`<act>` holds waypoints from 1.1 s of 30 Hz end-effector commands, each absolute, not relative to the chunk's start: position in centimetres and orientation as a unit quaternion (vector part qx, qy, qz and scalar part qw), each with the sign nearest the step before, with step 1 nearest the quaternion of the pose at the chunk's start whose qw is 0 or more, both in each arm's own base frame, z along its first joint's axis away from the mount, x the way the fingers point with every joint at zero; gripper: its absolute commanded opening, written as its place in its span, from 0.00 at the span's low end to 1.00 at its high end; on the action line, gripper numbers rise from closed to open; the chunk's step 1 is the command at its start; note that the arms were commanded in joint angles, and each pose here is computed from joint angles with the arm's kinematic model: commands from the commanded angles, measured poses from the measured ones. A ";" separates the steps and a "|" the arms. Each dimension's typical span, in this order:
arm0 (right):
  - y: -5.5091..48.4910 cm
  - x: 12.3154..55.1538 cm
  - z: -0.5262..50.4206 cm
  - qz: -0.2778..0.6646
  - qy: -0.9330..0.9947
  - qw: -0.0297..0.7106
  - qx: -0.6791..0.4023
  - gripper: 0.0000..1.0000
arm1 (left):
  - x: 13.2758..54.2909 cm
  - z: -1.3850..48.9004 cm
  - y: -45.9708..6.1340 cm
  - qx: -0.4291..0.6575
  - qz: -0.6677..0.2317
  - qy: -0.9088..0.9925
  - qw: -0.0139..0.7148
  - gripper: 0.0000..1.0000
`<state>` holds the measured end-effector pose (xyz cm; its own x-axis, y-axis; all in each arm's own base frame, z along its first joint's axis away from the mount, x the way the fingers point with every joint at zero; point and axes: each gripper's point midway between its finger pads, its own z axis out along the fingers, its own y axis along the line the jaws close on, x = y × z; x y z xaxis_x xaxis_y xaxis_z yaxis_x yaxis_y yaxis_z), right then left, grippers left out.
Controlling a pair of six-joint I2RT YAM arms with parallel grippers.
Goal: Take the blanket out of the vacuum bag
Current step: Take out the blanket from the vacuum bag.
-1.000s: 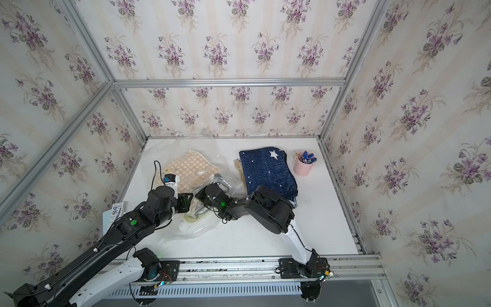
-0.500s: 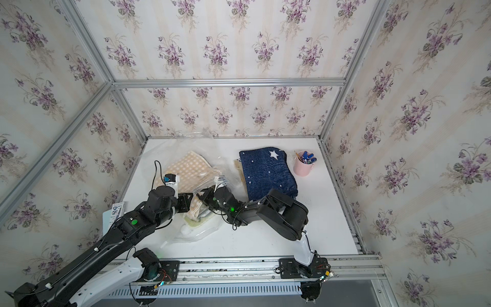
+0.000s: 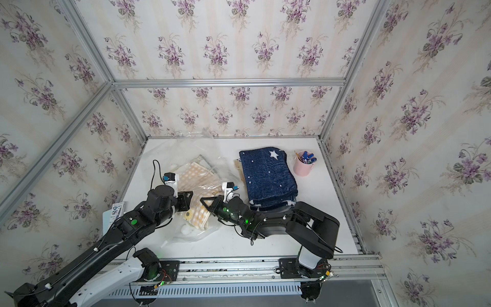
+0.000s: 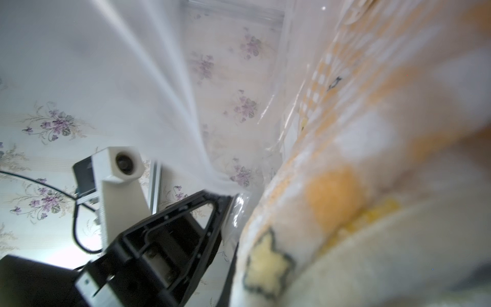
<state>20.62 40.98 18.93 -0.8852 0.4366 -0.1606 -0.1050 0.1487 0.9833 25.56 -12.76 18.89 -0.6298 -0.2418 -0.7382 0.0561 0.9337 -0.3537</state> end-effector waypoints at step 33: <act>33.8 25.8 49.3 0.656 0.609 0.445 0.005 0.00 | 25.3 17.5 -10.9 -0.117 -0.164 0.879 0.432 0.26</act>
<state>24.99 34.36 48.62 -0.6140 0.6023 -0.5100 -0.5561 0.1284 0.8211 25.21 -11.24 17.87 -0.6024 -0.3447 -0.7199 -0.0476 0.9158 -0.3987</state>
